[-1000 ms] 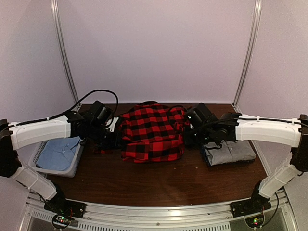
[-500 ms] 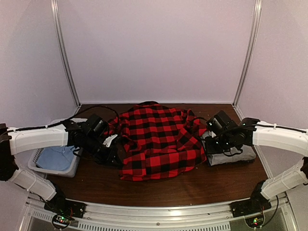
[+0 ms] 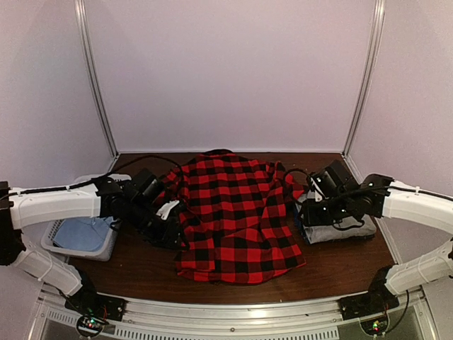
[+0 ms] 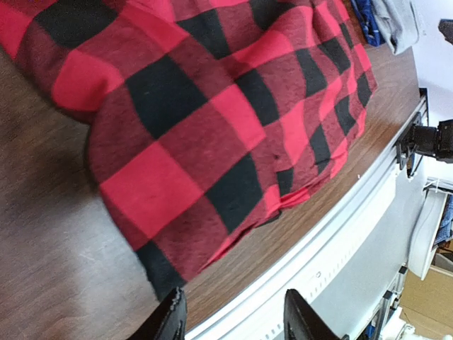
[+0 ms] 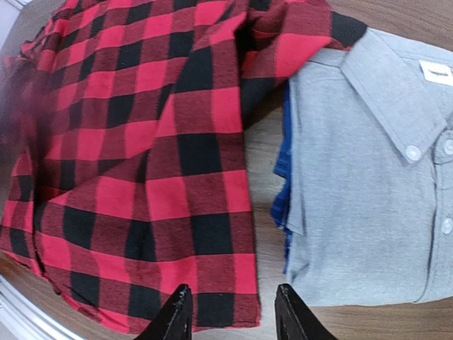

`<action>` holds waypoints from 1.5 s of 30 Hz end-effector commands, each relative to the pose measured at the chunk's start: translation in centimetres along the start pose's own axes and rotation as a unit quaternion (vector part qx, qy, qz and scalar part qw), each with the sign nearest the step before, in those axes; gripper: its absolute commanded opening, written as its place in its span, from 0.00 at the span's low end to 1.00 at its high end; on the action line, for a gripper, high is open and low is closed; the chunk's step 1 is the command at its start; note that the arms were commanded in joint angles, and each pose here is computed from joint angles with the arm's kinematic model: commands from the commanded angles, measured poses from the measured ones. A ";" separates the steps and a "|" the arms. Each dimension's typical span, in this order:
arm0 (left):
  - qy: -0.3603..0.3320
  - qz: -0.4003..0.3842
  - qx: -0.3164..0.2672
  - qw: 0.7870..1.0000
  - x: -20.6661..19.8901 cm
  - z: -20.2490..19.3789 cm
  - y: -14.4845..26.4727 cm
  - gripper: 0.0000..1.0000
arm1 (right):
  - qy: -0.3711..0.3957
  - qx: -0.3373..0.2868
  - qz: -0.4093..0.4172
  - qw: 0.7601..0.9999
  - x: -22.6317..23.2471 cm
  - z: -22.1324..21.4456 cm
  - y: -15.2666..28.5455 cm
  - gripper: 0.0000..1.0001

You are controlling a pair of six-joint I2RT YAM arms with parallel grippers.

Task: Fold and stack the long sleeve shirts
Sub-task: Flatten out the crumpled shirt at the center of the board.

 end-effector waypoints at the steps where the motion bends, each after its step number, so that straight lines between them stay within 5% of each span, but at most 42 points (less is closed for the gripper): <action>1: -0.020 0.005 -0.031 0.999 -3.2 0.9 -0.8 0.48 | 0.003 -0.018 0.088 0.996 3.5 0.8 0.2 0.41; 12: -0.049 0.060 -0.006 0.997 -6.7 0.7 -7.6 0.48 | -0.013 -0.024 0.230 0.973 10.7 -0.8 -4.3 0.43; 24: -0.068 0.160 0.014 0.985 -6.4 0.2 -12.0 0.48 | -0.021 0.018 0.167 0.986 7.7 -5.6 -10.1 0.43; 45: -0.072 0.188 0.040 0.979 -5.3 -0.3 -12.9 0.02 | -0.025 0.033 0.102 0.994 3.0 -9.0 -9.6 0.48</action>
Point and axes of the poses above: each gripper's point midway between its finger pads, its own y axis back along the fingers, its own x axis along the line the jaws close on, z = x × y, the point moved 8 cm from there along y, back along the fingers, and after that the axes turned 1 degree about -y, right-handed, at the moved point
